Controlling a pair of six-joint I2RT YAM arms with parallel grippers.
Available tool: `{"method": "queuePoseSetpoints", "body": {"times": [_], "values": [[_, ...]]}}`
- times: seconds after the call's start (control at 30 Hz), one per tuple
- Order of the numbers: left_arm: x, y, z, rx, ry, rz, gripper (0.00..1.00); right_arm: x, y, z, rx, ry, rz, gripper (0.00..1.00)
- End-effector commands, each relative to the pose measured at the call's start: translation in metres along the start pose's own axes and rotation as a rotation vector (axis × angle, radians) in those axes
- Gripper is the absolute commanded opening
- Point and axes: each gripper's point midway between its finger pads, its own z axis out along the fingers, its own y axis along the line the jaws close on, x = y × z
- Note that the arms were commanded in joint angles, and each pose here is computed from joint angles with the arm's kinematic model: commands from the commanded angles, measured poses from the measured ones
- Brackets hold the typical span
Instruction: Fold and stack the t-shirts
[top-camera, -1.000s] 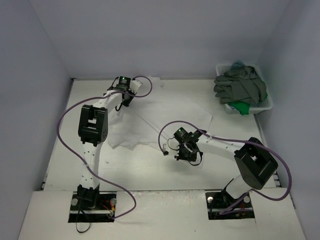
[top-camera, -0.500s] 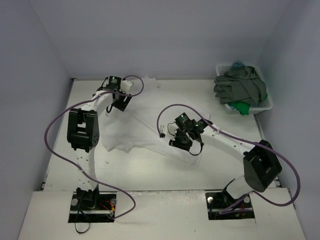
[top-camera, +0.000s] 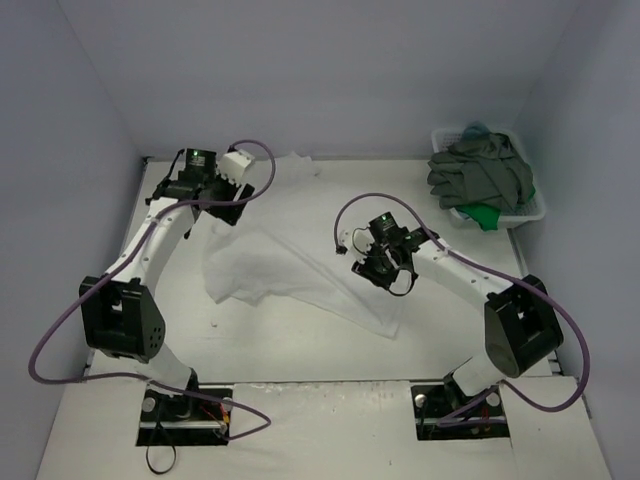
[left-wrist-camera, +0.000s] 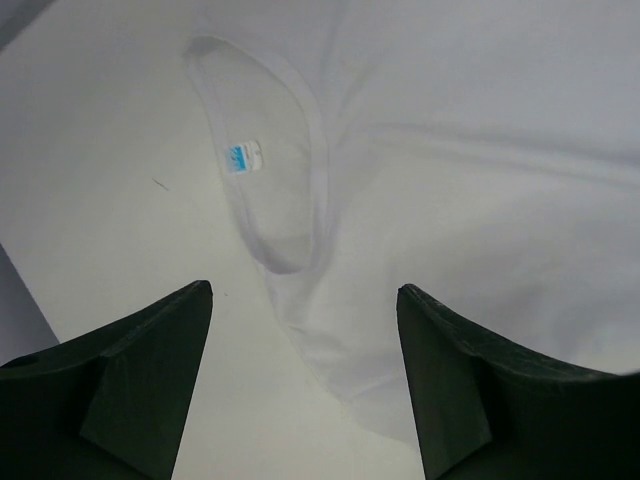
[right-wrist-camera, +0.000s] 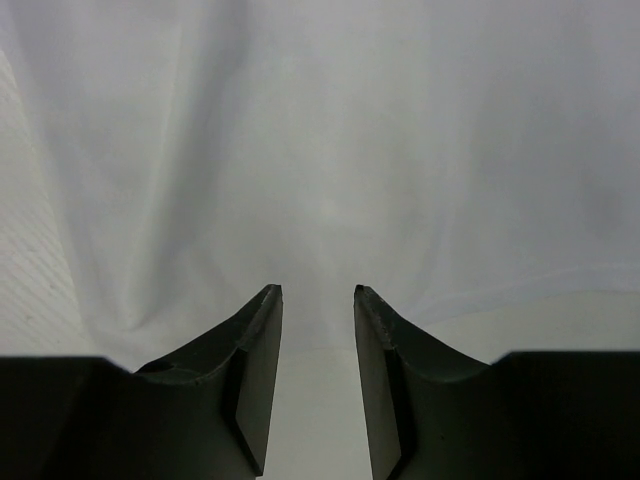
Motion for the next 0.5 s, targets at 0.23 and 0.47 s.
{"method": "queuePoseSetpoints", "body": {"times": [0.23,0.47], "values": [[0.08,-0.044,-0.04,0.148,0.032,0.337,0.69,-0.002,0.063,-0.011,-0.058,0.029,-0.192,0.41],[0.099,-0.061,-0.053,0.198,-0.009,0.433,0.69,0.025,0.081,-0.01,-0.01,0.129,-0.308,0.44]]}}
